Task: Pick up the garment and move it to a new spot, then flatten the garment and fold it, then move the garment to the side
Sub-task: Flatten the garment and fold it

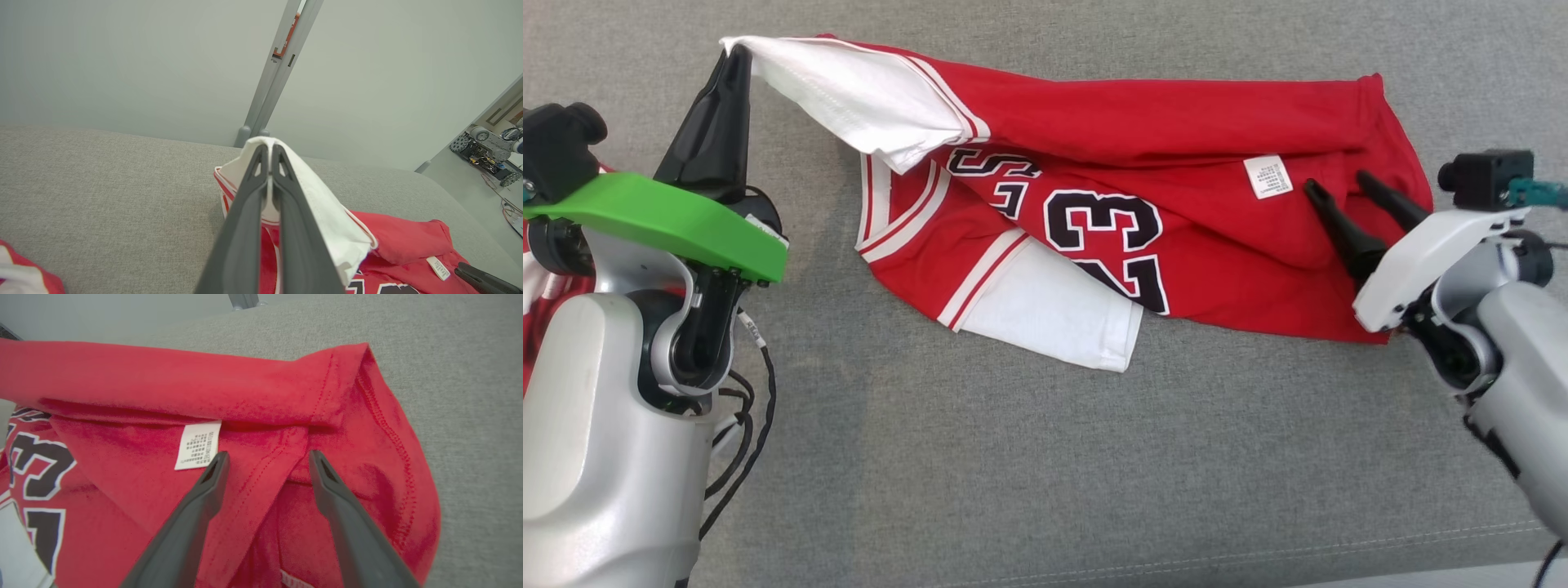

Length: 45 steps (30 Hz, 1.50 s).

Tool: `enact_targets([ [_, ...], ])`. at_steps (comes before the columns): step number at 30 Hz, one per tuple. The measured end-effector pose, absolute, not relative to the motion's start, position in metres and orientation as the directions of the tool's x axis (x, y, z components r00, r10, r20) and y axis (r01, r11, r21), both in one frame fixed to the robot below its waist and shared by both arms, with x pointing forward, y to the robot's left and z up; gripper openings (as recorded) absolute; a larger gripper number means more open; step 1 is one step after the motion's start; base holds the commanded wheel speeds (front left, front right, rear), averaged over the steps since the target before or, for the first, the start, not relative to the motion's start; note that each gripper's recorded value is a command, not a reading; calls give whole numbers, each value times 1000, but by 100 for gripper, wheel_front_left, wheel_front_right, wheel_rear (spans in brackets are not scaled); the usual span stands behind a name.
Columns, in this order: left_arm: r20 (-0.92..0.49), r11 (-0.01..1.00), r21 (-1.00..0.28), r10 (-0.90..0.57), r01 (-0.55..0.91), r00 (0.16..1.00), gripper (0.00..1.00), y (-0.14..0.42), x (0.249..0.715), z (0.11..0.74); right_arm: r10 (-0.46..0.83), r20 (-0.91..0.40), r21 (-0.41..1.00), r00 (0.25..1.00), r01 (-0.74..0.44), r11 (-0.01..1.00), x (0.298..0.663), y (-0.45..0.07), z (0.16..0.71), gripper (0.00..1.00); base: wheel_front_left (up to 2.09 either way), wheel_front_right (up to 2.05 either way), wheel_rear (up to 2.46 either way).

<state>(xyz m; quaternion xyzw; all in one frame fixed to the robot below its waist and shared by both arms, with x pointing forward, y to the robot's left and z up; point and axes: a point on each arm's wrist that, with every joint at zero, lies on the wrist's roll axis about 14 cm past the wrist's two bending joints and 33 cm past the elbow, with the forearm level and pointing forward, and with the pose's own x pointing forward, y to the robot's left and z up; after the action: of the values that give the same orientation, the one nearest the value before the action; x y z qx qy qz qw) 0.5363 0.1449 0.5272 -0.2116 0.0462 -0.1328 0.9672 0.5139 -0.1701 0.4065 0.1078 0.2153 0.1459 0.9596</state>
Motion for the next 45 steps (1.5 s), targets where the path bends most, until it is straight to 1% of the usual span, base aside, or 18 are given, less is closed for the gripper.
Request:
enact_targets([
  [2,-36,877,-421,-273,233,961,0,146,536,526,327,-416,245,849,-241,939,517,-177,406,100,0,0,0],
  [7,-40,879,-417,-272,231,961,0,149,535,524,317,-409,212,856,-248,945,537,-179,413,100,0,0,0],
  [12,-42,881,-416,-267,227,963,0,150,534,523,306,-512,200,803,-236,951,535,-178,388,100,0,0,0],
  [16,-39,883,-414,-260,221,965,0,153,534,523,307,-470,187,828,-246,951,552,-173,396,100,0,0,0],
  [17,-39,883,-413,-260,221,965,0,153,533,523,311,-449,186,838,-253,949,556,-170,399,71,0,0,0],
  [18,-40,884,-413,-259,220,965,0,154,533,522,317,-424,187,849,-260,947,561,-166,403,45,0,0,0],
  [19,-37,884,-412,-257,219,966,0,154,533,522,318,-388,176,865,-270,947,567,-164,409,33,0,0,0],
  [20,-34,885,-411,-254,218,967,0,155,534,522,314,-313,156,896,-278,948,578,-163,424,30,0,0,0],
  [21,-32,886,-410,-253,218,967,0,156,535,523,302,-244,145,922,-273,951,589,-165,439,34,0,0,0],
  [22,-28,886,-409,-251,218,968,0,156,536,523,289,-192,134,938,-267,954,597,-167,450,62,0,0,0],
  [23,-26,887,-407,-249,217,968,0,157,536,523,285,-175,126,942,-266,956,600,-167,453,94,0,0,0],
  [24,-26,888,-406,-247,216,969,0,157,536,523,287,-171,123,943,-269,955,600,-164,452,94,0,0,0],
  [25,-24,888,-406,-246,216,969,0,157,537,523,292,-172,129,941,-273,953,599,-160,449,100,0,0,0],
  [29,-19,888,-407,-244,215,970,0,157,537,523,305,-197,132,932,-283,950,593,-156,440,100,0,0,0],
  [34,-15,887,-409,-243,216,970,0,157,538,523,321,-284,181,903,-278,943,575,-161,419,100,0,0,0],
  [39,-11,887,-410,-240,214,971,0,157,539,522,336,-379,178,862,-288,941,555,-171,399,100,0,0,0],
  [45,-18,887,-413,-233,205,972,0,160,539,517,350,-416,190,839,-296,936,546,-168,388,100,0,0,0],
])
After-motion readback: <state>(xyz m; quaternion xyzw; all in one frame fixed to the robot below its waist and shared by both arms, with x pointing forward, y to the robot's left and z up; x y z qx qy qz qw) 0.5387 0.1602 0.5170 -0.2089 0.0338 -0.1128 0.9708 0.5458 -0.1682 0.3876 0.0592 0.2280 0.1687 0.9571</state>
